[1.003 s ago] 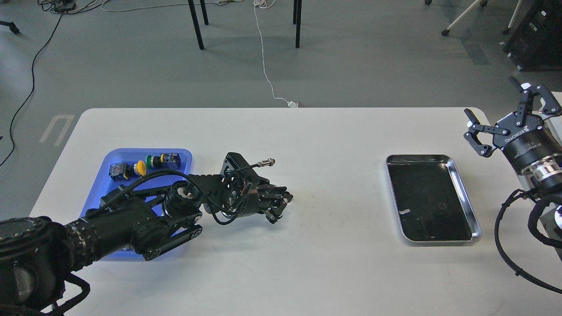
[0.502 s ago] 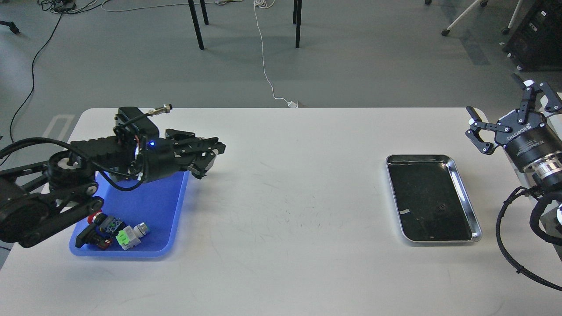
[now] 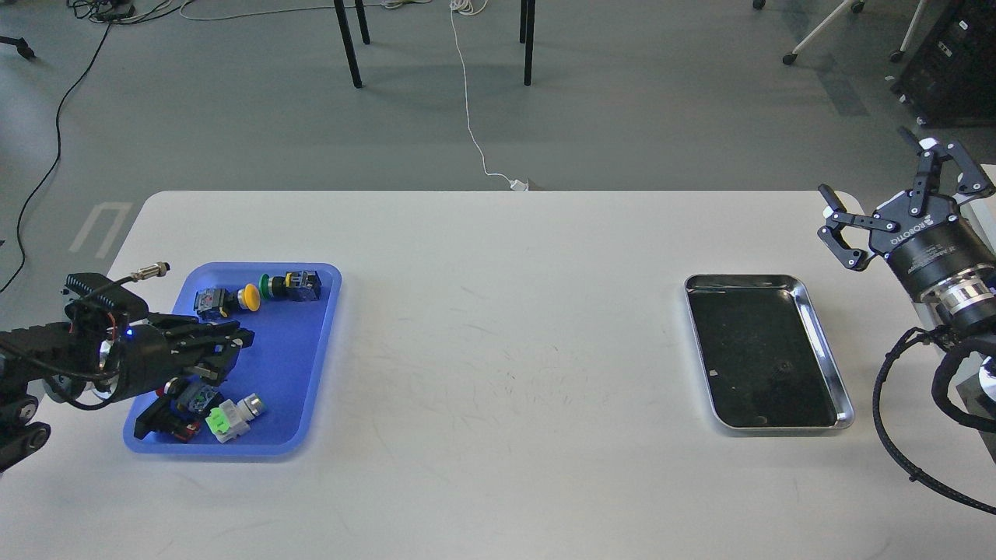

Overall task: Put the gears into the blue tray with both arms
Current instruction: 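Carry the ring into the blue tray and release it, then lift the left gripper away and move the right gripper over the metal tray, then grasp a second black ring on the metal tray with the right gripper, then carry the second ring to the table middle and release it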

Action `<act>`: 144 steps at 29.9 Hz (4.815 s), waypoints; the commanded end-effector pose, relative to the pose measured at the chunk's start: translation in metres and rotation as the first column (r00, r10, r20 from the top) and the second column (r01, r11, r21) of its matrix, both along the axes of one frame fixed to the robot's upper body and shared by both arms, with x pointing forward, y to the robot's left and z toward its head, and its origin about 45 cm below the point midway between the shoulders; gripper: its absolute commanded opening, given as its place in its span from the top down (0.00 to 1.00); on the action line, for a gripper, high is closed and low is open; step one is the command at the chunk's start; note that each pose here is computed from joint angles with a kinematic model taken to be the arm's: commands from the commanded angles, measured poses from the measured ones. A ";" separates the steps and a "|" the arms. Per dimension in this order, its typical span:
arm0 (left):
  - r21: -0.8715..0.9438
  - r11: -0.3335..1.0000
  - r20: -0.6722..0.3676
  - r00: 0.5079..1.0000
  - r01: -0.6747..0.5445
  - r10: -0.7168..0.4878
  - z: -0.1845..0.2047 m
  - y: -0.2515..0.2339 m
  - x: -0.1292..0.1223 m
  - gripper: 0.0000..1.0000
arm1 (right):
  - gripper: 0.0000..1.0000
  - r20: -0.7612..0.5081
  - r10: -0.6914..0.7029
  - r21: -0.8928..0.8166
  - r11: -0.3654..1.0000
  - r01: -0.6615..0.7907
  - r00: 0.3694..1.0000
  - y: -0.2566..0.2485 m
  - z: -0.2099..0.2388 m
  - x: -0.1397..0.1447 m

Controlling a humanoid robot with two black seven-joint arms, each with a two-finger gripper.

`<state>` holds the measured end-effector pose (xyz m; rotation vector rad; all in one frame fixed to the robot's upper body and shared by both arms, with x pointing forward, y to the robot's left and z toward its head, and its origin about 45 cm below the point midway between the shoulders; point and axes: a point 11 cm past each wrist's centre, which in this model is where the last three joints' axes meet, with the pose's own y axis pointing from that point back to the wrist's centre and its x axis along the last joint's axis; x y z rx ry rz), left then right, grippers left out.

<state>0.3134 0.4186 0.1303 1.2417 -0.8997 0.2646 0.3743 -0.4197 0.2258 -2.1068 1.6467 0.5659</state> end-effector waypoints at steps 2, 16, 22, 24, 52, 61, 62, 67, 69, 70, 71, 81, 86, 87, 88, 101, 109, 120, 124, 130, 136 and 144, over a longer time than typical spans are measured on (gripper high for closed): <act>0.008 1.000 -0.011 1.000 -0.023 0.023 -0.011 0.005 0.000 0.78 | 0.01 -0.001 -0.001 -0.003 1.000 0.001 1.000 -0.001 0.000 0.000; -0.130 0.988 0.063 0.993 -0.086 0.095 0.021 0.014 0.012 0.17 | 0.01 0.001 0.005 -0.011 1.000 -0.005 1.000 -0.001 0.002 -0.001; -0.520 0.837 0.137 0.951 -0.170 0.278 0.109 -0.015 0.068 0.02 | 0.01 0.025 0.006 -0.105 0.994 -0.003 1.000 -0.023 0.029 -0.005; -0.654 0.735 0.117 0.936 -0.180 0.333 0.140 -0.028 0.089 0.02 | 0.01 0.044 0.031 -0.166 0.986 -0.023 0.999 -0.025 0.042 -0.004; -0.693 -0.542 -0.632 0.762 -0.475 0.139 0.143 -0.131 0.144 0.02 | 0.02 -0.544 0.569 -0.835 -0.442 -0.328 0.617 0.119 0.067 0.043; -0.665 -0.570 -0.647 0.753 -0.483 0.117 0.134 -0.137 0.141 0.02 | 0.07 -0.845 0.399 -0.480 -0.860 -0.174 0.355 0.110 -0.007 0.019; -0.667 -0.567 -0.647 0.753 -0.483 0.120 0.134 -0.137 0.141 0.02 | 0.08 -0.858 0.376 -0.455 -0.873 -0.176 0.350 0.106 -0.012 0.020; -0.674 -0.563 -0.642 0.756 -0.479 0.126 0.136 -0.133 0.141 0.02 | 0.20 -0.908 0.298 -0.365 -0.908 -0.204 0.294 0.089 -0.041 0.007; -0.676 -0.562 -0.641 0.757 -0.477 0.129 0.136 -0.130 0.141 0.02 | 0.25 -0.914 0.291 -0.356 -0.910 -0.213 0.283 0.086 -0.046 0.003; -0.676 -0.562 -0.642 0.755 -0.477 0.132 0.136 -0.129 0.140 0.02 | 0.27 -0.916 0.286 -0.351 -0.910 -0.220 0.280 0.082 -0.048 0.001; -0.675 -0.562 -0.643 0.755 -0.478 0.131 0.135 -0.129 0.140 0.02 | 0.28 -0.919 0.281 -0.346 -0.910 -0.227 0.275 0.080 -0.051 -0.001; -0.677 -0.559 -0.644 0.753 -0.478 0.135 0.134 -0.129 0.140 0.02 | 0.35 -0.928 0.239 -0.314 -0.914 -0.258 0.286 0.055 -0.068 -0.007; -0.678 -0.556 -0.645 0.751 -0.480 0.139 0.133 -0.129 0.139 0.02 | 0.39 -0.930 0.226 -0.306 -0.914 -0.267 0.291 0.051 -0.074 -0.007; -0.678 -0.556 -0.645 0.751 -0.480 0.139 0.133 -0.129 0.139 0.02 | 0.40 -0.929 0.228 -0.308 -0.914 -0.266 0.291 0.052 -0.074 -0.007; -0.678 -0.556 -0.645 0.752 -0.480 0.137 0.133 -0.129 0.139 0.02 | 0.41 -0.929 0.231 -0.310 -0.913 -0.264 0.290 0.054 -0.074 -0.007; -0.680 -0.551 -0.650 0.745 -0.483 0.149 0.129 -0.126 0.139 0.02 | 0.75 -0.929 0.241 -0.315 -0.914 -0.256 0.282 0.059 -0.076 -0.007; -0.682 -0.552 -0.648 0.746 -0.480 0.152 0.130 -0.125 0.140 0.02 | 0.78 -0.901 0.315 -0.379 -0.906 -0.188 0.299 0.090 -0.047 0.005; -0.682 -0.550 -0.648 0.747 -0.482 0.148 0.131 -0.127 0.140 0.02 | 0.78 -0.784 0.560 -0.596 -0.799 -0.073 0.269 0.215 -0.013 0.021; -0.683 -0.549 -0.648 0.747 -0.482 0.150 0.130 -0.126 0.140 0.02 | 0.78 -0.697 0.680 -0.688 -0.723 0.051 0.228 0.278 -0.022 0.013; -0.682 -0.549 -0.651 0.743 -0.483 0.155 0.128 -0.124 0.139 0.02 | 0.78 -0.663 0.738 -0.735 -0.673 0.081 0.124 0.344 -0.045 -0.012; -0.697 -0.544 -0.644 0.742 -0.468 0.187 0.131 -0.107 0.137 0.02 | 0.77 -0.628 0.767 -0.773 -0.635 0.015 0.131 0.355 -0.079 -0.022; -0.705 -0.540 -0.639 0.742 -0.460 0.202 0.133 -0.099 0.136 0.02 | 0.75 -0.636 0.749 -0.764 -0.645 -0.016 0.187 0.340 -0.092 -0.011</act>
